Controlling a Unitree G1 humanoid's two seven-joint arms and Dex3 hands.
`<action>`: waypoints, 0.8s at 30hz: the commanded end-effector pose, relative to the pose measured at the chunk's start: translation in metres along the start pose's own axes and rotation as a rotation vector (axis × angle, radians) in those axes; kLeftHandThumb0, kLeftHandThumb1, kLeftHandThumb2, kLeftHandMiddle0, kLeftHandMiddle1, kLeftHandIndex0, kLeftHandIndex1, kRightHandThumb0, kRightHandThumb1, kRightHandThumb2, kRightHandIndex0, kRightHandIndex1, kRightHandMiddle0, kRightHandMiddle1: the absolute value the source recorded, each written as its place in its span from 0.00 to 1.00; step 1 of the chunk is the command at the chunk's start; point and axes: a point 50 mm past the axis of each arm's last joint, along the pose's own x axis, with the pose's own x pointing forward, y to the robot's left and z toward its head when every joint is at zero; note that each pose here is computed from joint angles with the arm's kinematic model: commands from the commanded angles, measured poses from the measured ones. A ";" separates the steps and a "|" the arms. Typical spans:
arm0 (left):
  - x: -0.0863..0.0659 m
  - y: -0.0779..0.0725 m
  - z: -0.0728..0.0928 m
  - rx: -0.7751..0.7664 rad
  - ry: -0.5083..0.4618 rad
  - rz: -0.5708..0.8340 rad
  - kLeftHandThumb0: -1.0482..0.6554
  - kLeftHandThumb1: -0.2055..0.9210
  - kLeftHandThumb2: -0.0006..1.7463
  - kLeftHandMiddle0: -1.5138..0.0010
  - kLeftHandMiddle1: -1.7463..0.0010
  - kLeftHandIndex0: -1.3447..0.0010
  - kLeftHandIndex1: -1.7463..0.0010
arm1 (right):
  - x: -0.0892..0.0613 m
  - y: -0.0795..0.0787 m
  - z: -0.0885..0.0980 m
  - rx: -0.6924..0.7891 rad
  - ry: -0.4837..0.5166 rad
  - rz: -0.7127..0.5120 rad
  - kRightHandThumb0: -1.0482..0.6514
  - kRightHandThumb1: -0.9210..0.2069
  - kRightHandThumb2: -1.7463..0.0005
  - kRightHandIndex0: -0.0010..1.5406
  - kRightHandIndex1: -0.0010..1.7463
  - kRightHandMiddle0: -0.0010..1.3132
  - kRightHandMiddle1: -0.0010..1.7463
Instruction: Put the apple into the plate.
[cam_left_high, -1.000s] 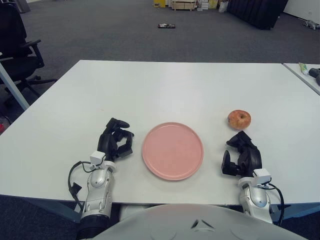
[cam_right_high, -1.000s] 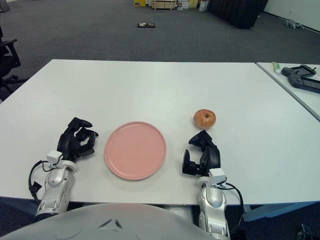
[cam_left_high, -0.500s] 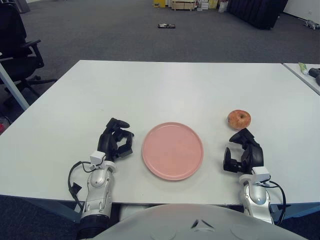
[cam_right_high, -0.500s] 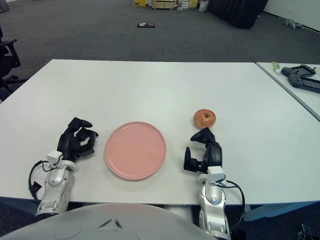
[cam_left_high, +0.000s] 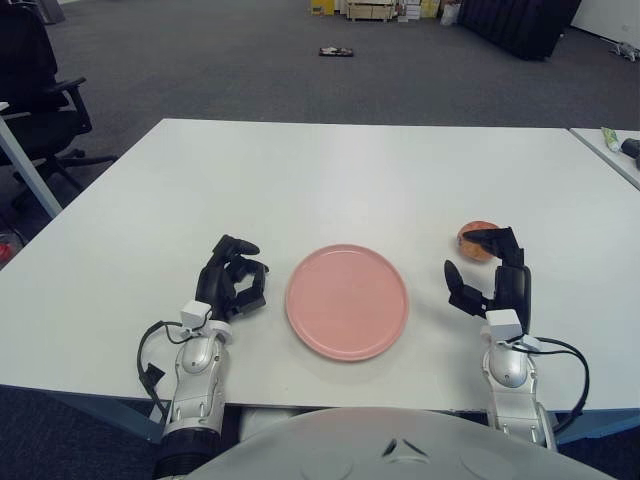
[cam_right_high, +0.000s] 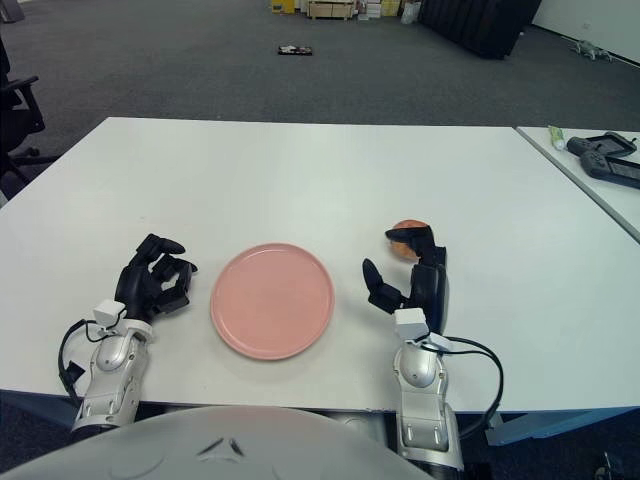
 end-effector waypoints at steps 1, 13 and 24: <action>0.001 -0.001 -0.001 -0.008 0.011 -0.001 0.61 0.54 0.65 0.59 0.15 0.69 0.00 | 0.005 -0.001 0.005 -0.046 -0.020 -0.049 0.16 0.19 0.63 0.00 0.06 0.00 0.28; 0.000 -0.001 -0.001 0.001 0.008 -0.013 0.61 0.54 0.66 0.60 0.14 0.70 0.00 | 0.034 0.002 0.018 -0.227 -0.020 -0.099 0.09 0.29 0.71 0.00 0.00 0.00 0.01; 0.000 -0.001 0.000 0.015 0.005 -0.012 0.61 0.53 0.67 0.61 0.11 0.70 0.00 | 0.066 0.007 0.019 -0.237 -0.041 -0.095 0.05 0.27 0.79 0.00 0.00 0.00 0.00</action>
